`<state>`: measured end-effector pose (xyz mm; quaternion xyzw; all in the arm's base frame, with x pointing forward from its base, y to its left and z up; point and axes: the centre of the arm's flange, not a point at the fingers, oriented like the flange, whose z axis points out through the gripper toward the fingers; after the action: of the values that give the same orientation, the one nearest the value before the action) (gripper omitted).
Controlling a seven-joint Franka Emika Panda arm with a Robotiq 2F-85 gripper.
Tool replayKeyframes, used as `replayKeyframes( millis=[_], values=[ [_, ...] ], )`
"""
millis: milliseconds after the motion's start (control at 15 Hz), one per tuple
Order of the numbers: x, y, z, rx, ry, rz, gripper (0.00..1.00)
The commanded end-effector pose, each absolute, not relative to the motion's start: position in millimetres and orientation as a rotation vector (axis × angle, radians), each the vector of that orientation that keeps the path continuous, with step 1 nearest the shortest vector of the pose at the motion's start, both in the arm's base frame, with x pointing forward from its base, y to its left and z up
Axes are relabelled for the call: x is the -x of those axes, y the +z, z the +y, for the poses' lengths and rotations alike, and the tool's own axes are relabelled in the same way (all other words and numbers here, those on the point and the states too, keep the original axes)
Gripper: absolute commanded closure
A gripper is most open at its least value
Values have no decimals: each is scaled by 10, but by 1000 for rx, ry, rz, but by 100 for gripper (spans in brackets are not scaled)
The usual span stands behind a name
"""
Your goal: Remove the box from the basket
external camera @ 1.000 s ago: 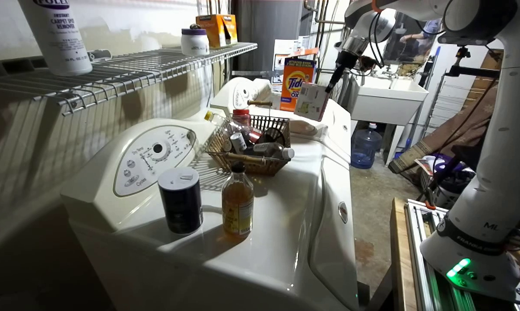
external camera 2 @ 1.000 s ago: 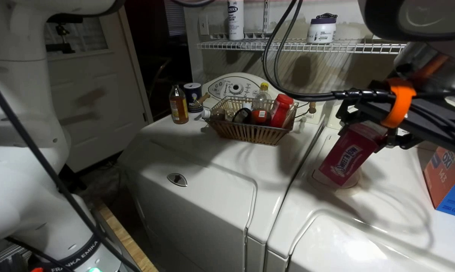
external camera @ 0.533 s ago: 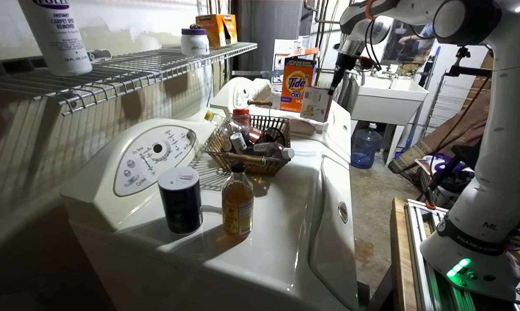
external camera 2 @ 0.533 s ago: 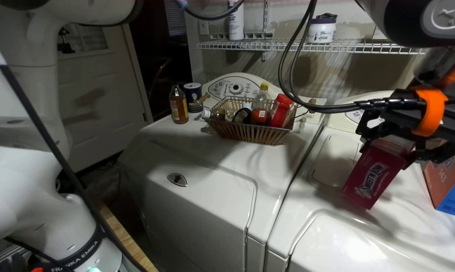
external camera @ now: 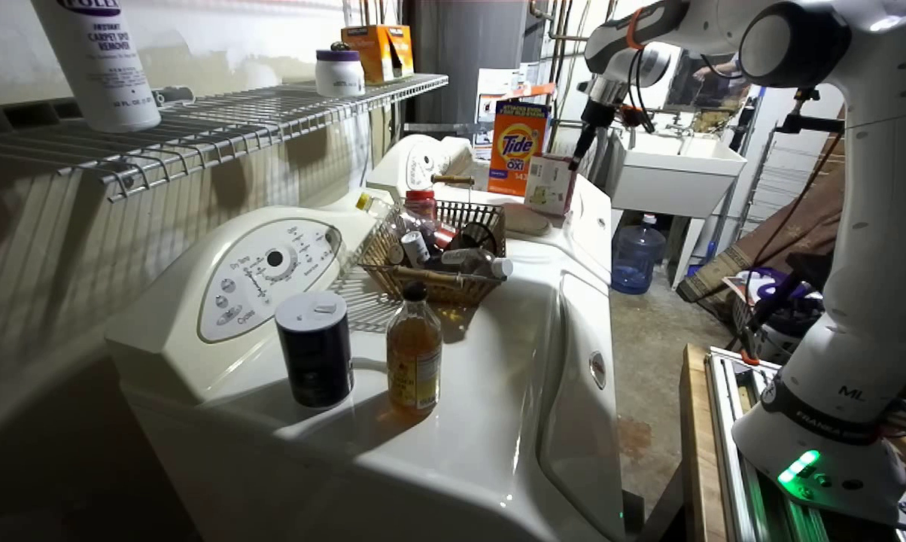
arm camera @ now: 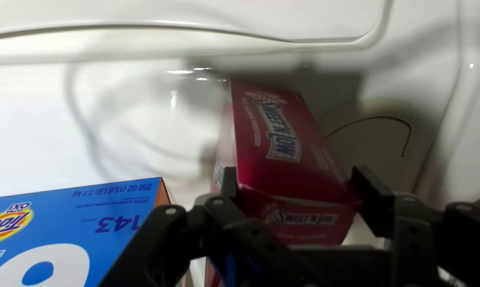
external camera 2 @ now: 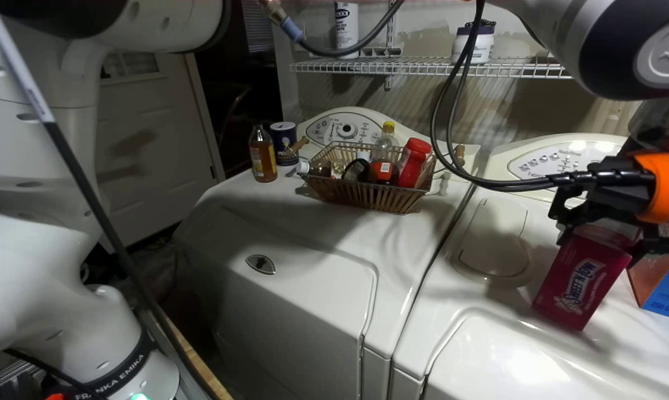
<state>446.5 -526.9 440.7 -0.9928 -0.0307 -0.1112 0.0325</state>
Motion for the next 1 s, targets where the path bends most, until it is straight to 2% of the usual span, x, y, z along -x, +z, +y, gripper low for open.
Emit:
replayKeyframes(
  millis=[0,67,133,467,933],
  values=[
    [-4624,4396,-5337,3105,-319,-97,7],
    [-4631,4407,-5325,3120,-313,-99,6],
    [-4633,4433,-5310,3133,-308,-87,0],
    [-4568,4691,-4997,3138,-257,142,0],
    [-4735,5351,-3816,3134,-219,256,0]
  ],
)
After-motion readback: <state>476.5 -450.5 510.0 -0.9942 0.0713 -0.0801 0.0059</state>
